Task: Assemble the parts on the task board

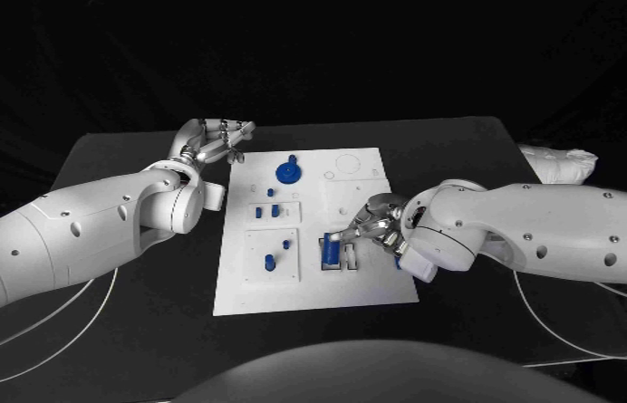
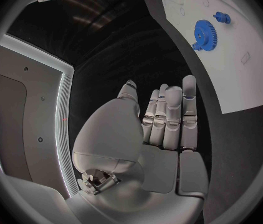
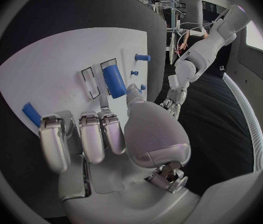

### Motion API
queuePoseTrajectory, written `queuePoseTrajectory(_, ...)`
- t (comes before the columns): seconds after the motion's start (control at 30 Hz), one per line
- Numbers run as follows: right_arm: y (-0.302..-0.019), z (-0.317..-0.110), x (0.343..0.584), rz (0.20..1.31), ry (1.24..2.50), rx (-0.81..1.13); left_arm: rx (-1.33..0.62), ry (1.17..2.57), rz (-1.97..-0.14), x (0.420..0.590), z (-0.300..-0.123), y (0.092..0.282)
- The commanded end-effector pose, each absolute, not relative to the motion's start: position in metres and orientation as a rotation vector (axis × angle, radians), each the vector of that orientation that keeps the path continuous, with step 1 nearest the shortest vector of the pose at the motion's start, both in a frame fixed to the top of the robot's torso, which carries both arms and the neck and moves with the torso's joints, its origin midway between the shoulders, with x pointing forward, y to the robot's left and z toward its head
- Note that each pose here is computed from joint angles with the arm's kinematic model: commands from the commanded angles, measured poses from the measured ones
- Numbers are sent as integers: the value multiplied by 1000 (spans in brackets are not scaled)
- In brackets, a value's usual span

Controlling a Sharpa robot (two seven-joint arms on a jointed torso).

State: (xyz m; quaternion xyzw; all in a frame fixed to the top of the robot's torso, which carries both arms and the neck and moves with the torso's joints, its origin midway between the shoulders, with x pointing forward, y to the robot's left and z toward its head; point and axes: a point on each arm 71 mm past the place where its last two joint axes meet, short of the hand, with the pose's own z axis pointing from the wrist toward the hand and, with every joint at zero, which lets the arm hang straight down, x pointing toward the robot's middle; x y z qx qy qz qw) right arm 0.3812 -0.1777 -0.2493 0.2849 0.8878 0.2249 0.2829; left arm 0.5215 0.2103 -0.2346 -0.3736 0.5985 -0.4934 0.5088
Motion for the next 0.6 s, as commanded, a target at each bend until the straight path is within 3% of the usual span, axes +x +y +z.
queuePoseTrajectory(0.03,-176,-248,381,619,2362,729,-891,1449,-1211,521,-234,207)
queuePoseTrajectory(0.6,-171,-252,381,614,2401,715,-892,1450,-1210,522,-234,207)
